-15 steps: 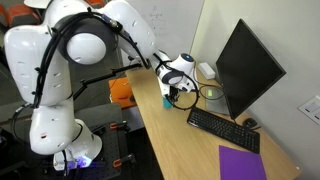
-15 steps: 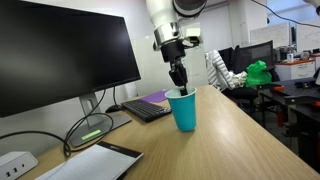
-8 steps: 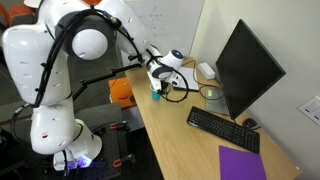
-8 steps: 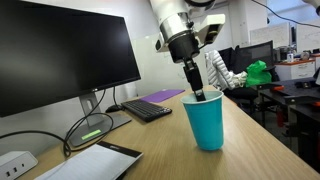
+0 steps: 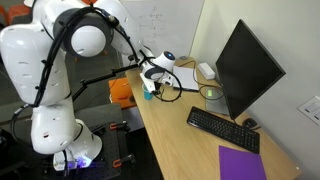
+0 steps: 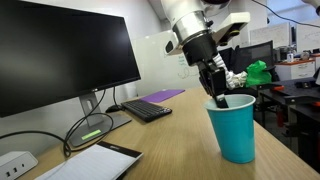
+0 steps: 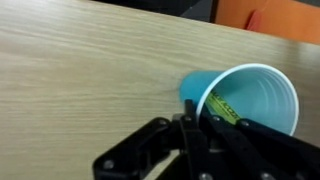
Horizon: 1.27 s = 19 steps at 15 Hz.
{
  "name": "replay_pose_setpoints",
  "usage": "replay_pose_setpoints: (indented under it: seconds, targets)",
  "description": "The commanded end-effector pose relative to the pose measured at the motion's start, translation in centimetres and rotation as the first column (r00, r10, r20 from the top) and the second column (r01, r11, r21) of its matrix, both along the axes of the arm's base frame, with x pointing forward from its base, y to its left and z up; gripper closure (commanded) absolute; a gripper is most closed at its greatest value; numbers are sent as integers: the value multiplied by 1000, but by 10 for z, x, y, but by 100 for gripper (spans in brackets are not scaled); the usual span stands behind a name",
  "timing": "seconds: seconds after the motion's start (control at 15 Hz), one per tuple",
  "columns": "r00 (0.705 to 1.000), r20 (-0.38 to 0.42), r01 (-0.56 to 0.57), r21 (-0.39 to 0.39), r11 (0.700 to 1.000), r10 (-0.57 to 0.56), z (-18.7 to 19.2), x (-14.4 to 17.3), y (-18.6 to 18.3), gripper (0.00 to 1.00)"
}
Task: Move the blue cup to the front left side of the desk
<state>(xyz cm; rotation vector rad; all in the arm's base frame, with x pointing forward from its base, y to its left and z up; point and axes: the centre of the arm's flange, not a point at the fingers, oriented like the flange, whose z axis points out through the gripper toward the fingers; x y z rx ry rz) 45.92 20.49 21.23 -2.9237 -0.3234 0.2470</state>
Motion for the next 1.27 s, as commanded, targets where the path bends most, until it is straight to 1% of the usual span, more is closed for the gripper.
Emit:
replay_pose_setpoints:
  seconds: [0.0, 0.13, 0.27, 0.4, 0.53, 0.6, 0.67, 0.8, 0.87, 1.0, 1.2]
  targets:
    - [996, 50, -75, 45, 996, 72, 14, -19, 1, 62]
    - [991, 48, -129, 92, 987, 125, 32, -29, 5, 46]
    - [990, 83, -124, 106, 987, 115, 58, -36, 5, 31]
    - [987, 142, -86, 77, 993, 74, 90, -42, -4, 18]
    - [979, 193, -72, 44, 996, 62, 123, -47, -19, 3]
    - [976, 212, -50, 27, 998, 44, 138, -49, -27, 0]
    - [971, 239, -34, 16, 999, 29, 153, -52, -36, 0]
    - [966, 257, 3, -4, 1000, -2, 181, -54, -50, 0]
    - [965, 261, 2, -18, 1000, 2, 193, -56, -53, 0]
    - [970, 243, -23, -25, 999, 29, 209, -60, -55, 0]
    - [977, 205, -52, -40, 998, 59, 219, -64, -53, 0]
